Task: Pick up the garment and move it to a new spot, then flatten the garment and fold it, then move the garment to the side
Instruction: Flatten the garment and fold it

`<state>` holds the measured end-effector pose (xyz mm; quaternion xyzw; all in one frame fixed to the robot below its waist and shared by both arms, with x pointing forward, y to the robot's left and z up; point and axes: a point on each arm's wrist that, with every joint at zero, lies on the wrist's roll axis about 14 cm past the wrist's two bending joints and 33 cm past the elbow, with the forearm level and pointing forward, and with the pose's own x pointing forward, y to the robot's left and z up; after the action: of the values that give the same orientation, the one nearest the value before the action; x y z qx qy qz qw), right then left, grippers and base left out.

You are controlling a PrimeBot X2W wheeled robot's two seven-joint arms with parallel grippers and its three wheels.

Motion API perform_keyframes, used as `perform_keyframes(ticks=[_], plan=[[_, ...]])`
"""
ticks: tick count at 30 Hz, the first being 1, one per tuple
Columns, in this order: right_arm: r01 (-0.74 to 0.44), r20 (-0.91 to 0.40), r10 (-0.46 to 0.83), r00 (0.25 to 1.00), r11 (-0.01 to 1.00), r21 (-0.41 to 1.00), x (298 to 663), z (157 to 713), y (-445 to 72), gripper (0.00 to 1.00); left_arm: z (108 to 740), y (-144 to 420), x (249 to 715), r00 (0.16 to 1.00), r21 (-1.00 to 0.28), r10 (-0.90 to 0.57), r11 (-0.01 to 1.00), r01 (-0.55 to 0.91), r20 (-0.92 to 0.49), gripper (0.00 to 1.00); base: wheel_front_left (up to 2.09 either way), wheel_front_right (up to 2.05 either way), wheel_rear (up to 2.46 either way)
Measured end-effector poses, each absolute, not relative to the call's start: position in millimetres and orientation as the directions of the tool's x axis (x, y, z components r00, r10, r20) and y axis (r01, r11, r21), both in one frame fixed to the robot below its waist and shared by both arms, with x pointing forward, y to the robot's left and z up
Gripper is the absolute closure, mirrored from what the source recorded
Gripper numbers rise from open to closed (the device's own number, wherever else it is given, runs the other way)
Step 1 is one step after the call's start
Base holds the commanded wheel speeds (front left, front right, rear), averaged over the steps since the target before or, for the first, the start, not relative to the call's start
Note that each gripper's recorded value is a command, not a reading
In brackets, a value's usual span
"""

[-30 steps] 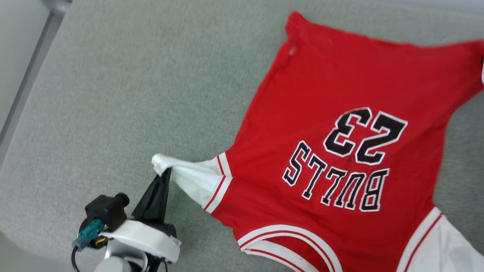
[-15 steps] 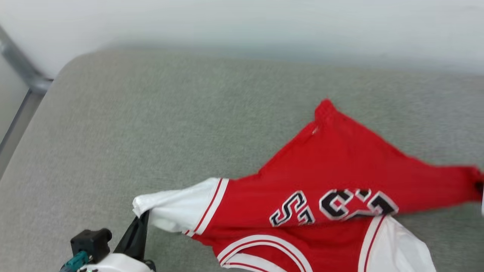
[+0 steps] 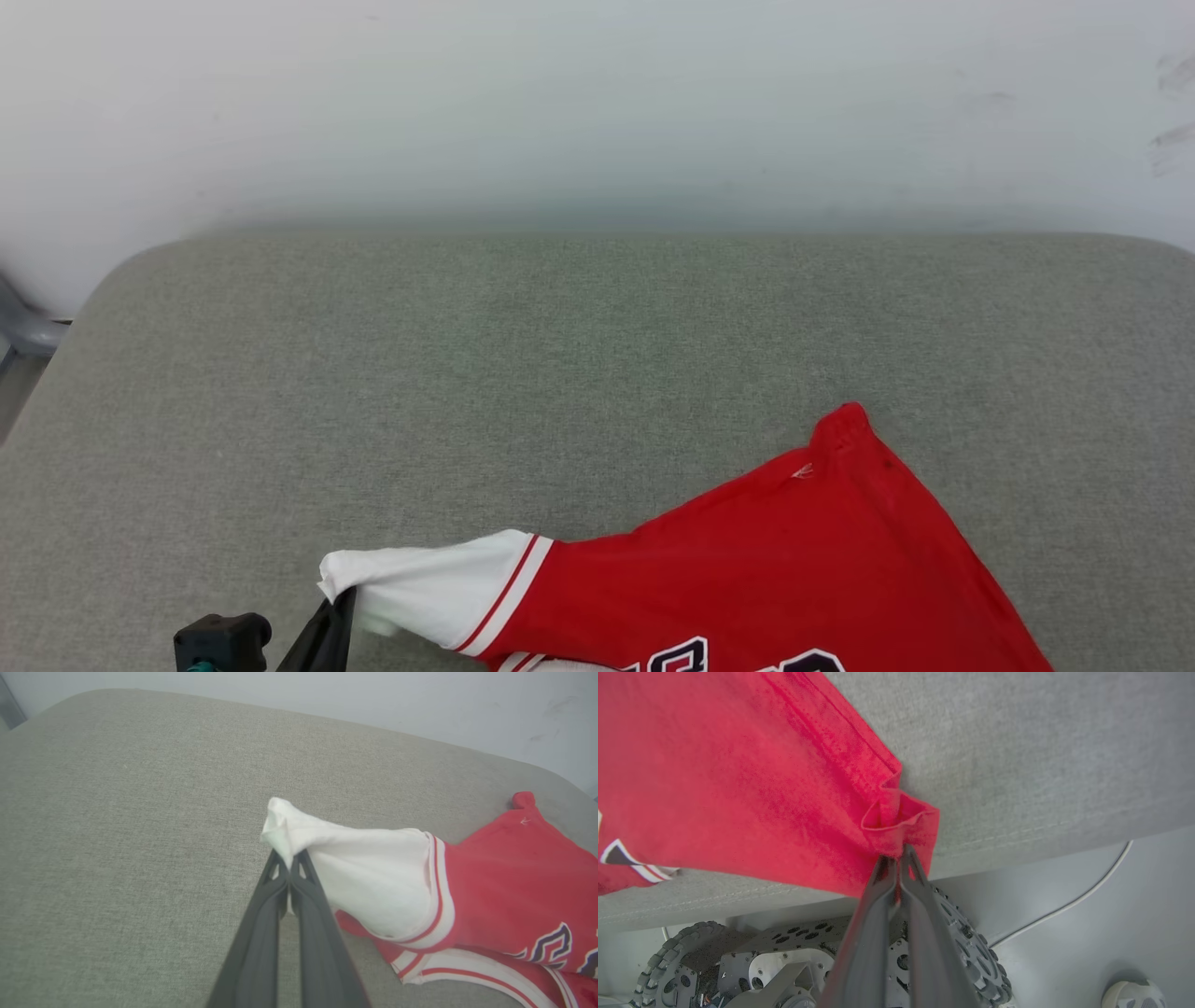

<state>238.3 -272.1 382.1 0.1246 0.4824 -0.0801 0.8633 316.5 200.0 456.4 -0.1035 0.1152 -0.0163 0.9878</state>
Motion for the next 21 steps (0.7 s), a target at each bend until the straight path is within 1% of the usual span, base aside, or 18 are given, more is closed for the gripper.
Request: perform_keyframes(ticks=[1, 2, 3, 4, 8, 11, 16, 19, 21], plan=[[0.270, -0.859, -0.012, 0.512, 0.951, 0.148, 230, 378, -268, 1.00, 457, 199, 316, 0.972, -0.207, -0.058, 0.978, 0.010, -0.226, 1.00, 0.00, 0.00, 0.00], [0.280, -0.858, -0.011, 0.514, 0.947, 0.155, 224, 375, -266, 0.71, 457, 198, 317, 0.972, -0.207, -0.063, 0.978, 0.015, -0.226, 1.00, 0.00, 0.00, 0.00], [0.290, -0.854, -0.006, 0.520, 0.942, 0.170, 221, 374, -264, 0.21, 458, 197, 317, 0.972, -0.208, -0.065, 0.978, 0.017, -0.225, 1.00, 0.00, 0.00, 0.00], [0.292, -0.850, -0.008, 0.527, 0.941, 0.172, 219, 373, -263, 0.00, 458, 196, 317, 0.971, -0.208, -0.070, 0.978, 0.021, -0.227, 1.00, 0.00, 0.00, 0.00], [0.306, -0.793, -0.041, 0.608, 0.934, 0.186, 226, 379, -265, 0.00, 456, 193, 316, 0.968, -0.215, -0.082, 0.976, 0.029, -0.238, 1.00, 0.00, 0.00, 0.00], [0.321, -0.703, -0.097, 0.704, 0.927, 0.194, 241, 393, -275, 0.00, 456, 192, 317, 0.966, -0.213, -0.086, 0.976, 0.033, -0.243, 1.00, 0.00, 0.00, 0.00], [0.293, -0.496, -0.152, 0.855, 0.931, 0.219, 283, 427, -278, 0.00, 455, 190, 319, 0.965, -0.215, -0.092, 0.976, 0.038, -0.247, 1.00, 0.00, 0.00, 0.00], [0.253, -0.385, -0.151, 0.910, 0.940, 0.227, 309, 444, -272, 0.00, 458, 189, 325, 0.967, -0.217, -0.095, 0.975, 0.043, -0.235, 1.00, 0.00, 0.00, 0.00], [0.219, -0.335, -0.135, 0.933, 0.949, 0.227, 328, 452, -267, 0.00, 459, 189, 329, 0.969, -0.217, -0.094, 0.975, 0.044, -0.228, 1.00, 0.00, 0.00, 0.00]])
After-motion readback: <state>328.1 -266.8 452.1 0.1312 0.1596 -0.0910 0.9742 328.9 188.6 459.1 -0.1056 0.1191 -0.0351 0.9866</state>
